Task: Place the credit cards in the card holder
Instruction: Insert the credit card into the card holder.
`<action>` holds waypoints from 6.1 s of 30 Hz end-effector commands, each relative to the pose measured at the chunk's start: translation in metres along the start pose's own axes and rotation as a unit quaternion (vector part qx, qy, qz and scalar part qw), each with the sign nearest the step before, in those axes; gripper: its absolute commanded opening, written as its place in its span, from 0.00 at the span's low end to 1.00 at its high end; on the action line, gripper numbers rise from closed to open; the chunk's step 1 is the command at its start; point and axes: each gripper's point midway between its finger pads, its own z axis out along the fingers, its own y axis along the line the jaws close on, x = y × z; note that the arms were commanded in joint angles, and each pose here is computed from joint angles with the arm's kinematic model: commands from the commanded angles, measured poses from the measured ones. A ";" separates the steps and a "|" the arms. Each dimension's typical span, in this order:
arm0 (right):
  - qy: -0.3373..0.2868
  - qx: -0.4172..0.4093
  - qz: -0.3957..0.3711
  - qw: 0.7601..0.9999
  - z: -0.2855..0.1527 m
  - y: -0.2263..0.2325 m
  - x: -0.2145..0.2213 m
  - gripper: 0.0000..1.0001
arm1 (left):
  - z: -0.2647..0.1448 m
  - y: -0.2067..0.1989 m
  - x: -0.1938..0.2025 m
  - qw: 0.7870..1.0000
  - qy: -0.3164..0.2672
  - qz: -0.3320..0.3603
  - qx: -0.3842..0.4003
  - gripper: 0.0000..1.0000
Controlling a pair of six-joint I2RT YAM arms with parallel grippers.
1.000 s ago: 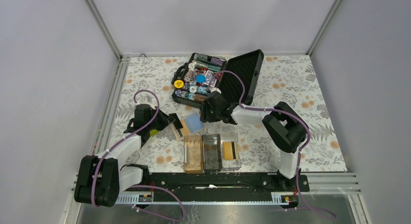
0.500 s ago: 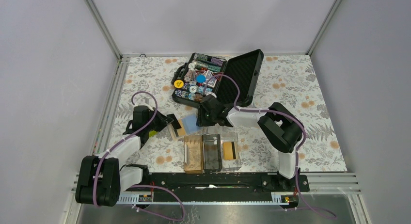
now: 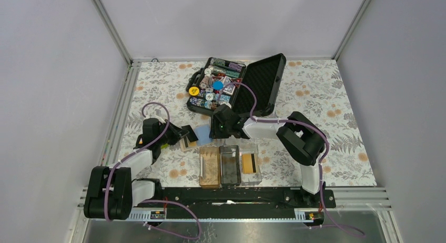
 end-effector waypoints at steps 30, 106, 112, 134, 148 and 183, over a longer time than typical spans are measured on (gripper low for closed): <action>0.025 0.030 -0.006 0.999 0.004 -0.005 0.011 0.39 | 0.014 0.004 0.008 0.998 0.048 0.028 0.021 0.00; 0.025 0.057 -0.016 0.998 0.001 -0.013 0.009 0.39 | 0.022 0.017 0.023 0.992 0.108 0.041 -0.040 0.31; 0.024 0.059 -0.018 0.998 0.000 -0.014 0.009 0.39 | 0.016 0.021 0.016 0.991 0.094 0.062 -0.075 0.49; 0.035 0.022 -0.021 0.999 -0.002 -0.003 0.014 0.39 | 0.017 0.006 0.031 0.975 0.125 0.111 -0.147 0.78; 0.026 0.025 -0.023 0.999 -0.007 -0.004 0.012 0.39 | 0.002 -0.003 0.016 0.970 0.091 0.140 -0.176 0.93; 0.004 0.005 -0.022 1.000 0.012 0.003 -0.012 0.39 | -0.004 0.014 0.029 0.968 0.102 0.136 -0.187 0.82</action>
